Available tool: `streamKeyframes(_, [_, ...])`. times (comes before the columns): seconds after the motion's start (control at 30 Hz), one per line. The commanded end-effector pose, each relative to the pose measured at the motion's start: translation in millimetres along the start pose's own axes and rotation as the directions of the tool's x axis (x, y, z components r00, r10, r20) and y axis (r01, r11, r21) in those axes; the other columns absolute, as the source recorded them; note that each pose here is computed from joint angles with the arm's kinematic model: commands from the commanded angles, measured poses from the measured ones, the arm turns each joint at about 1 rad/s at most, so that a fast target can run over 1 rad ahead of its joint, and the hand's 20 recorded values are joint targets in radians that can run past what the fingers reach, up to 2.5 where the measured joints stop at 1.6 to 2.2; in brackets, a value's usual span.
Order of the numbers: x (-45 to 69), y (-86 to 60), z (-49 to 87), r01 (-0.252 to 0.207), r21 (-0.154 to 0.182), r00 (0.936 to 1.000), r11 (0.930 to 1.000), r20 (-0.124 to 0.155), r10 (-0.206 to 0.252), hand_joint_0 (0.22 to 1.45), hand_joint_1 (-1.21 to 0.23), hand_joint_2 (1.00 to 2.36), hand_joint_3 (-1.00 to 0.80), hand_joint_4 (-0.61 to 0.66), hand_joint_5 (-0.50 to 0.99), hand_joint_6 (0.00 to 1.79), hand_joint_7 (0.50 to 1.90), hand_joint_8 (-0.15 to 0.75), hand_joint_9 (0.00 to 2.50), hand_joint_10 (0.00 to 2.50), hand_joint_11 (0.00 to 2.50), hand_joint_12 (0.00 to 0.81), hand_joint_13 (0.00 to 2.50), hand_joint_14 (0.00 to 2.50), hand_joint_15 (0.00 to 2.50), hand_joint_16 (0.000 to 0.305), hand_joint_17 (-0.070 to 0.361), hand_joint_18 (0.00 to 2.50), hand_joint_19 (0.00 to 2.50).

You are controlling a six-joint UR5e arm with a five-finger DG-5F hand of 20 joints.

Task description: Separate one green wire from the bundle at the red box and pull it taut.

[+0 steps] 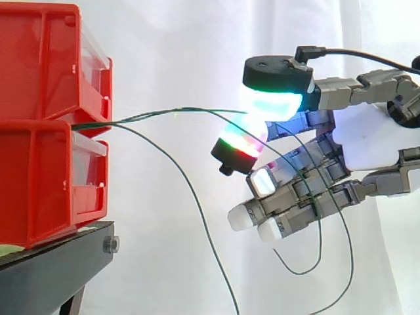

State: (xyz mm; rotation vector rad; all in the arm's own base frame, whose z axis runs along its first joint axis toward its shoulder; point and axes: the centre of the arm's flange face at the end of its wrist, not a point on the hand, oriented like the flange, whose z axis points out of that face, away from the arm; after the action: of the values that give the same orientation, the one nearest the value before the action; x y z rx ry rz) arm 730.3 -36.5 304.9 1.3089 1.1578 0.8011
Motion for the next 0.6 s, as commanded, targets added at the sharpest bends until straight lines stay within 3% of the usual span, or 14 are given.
streamKeyframes(0.0, [-0.1,-0.1,0.0,0.000,0.000,1.0000,1.0000,0.000,0.000,0.57,-0.72,1.03,-0.04,-0.07,-0.14,0.92,1.13,0.246,0.88,0.02,0.66,0.319,0.62,0.01,0.33,0.044,0.100,0.50,0.30])
streamKeyframes(0.57, [-0.1,-0.1,0.0,0.000,0.000,1.0000,1.0000,0.000,0.000,0.57,-0.72,1.03,-0.04,-0.07,-0.14,0.92,1.13,0.253,0.89,0.02,0.67,0.325,0.62,0.01,0.33,0.044,0.099,0.50,0.30])
